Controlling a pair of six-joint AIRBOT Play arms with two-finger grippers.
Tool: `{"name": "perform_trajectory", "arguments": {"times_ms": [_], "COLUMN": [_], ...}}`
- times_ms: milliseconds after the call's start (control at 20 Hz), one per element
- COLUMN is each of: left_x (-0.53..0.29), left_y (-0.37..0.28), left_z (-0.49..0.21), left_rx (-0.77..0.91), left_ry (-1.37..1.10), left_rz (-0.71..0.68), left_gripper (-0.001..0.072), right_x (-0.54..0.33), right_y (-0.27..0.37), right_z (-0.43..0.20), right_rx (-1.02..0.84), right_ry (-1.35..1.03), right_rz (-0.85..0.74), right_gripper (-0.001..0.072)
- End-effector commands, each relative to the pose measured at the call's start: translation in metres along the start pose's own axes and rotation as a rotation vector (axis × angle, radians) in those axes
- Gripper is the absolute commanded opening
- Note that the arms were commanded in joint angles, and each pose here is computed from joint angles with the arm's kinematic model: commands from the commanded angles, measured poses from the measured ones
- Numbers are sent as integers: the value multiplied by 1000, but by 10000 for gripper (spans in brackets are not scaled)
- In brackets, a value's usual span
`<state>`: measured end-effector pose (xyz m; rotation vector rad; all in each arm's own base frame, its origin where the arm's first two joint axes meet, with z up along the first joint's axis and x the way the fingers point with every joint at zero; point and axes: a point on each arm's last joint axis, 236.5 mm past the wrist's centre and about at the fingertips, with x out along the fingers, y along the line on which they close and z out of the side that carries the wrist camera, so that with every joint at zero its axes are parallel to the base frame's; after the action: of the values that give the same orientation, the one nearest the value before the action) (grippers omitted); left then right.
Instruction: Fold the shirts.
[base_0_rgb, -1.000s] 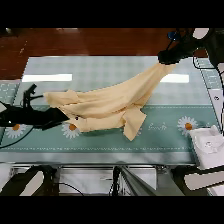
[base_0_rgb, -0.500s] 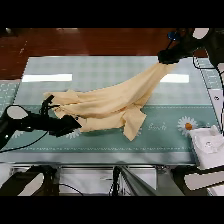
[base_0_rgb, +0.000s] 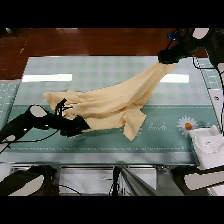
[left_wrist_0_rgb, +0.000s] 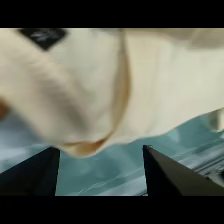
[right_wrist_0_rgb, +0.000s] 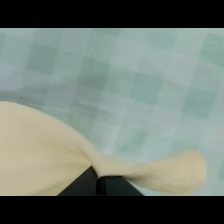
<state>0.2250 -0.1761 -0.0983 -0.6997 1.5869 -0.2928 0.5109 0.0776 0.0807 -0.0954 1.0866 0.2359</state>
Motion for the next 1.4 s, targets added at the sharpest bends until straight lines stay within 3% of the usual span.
{"name": "perform_trajectory", "arguments": {"times_ms": [0,50,100,150,300,450,700,800,950,1100,1250,1350], "left_x": [15,17,17,16,3,-66,-338,-444,-538,-581,-577,-553], "left_y": [-4,-9,-13,-15,-39,-104,-222,-233,-242,-257,-283,-291], "left_z": [40,46,50,51,50,66,55,19,-38,-82,-116,-136], "left_rx": [-15,-34,-47,-24,103,280,588,658,719,792,863,928], "left_ry": [-167,-195,-211,-215,-182,-298,-968,-1259,-1558,-1723,-1702,-1619], "left_rz": [1,-17,-32,-37,-75,-188,-366,-327,-205,-87,-174,-157], "left_gripper": [592,428,140,34,32,31,31,31,31,31,31,31], "right_x": [0,0,0,0,0,-22,-151,-224,-333,-426,-481,-500], "right_y": [5,7,7,7,8,4,-21,-25,-23,-17,-3,3], "right_z": [-2,-3,-3,-4,-6,-1,33,42,40,18,-16,-43], "right_rx": [1,-3,-6,-6,-21,-32,-79,-83,-81,-75,-68,-48], "right_ry": [9,12,14,17,24,-12,-289,-439,-660,-848,-954,-971], "right_rz": [21,29,31,31,32,7,-172,-239,-304,-351,-336,-315], "right_gripper": [9,9,9,9,9,9,10,10,10,10,10,10]}}
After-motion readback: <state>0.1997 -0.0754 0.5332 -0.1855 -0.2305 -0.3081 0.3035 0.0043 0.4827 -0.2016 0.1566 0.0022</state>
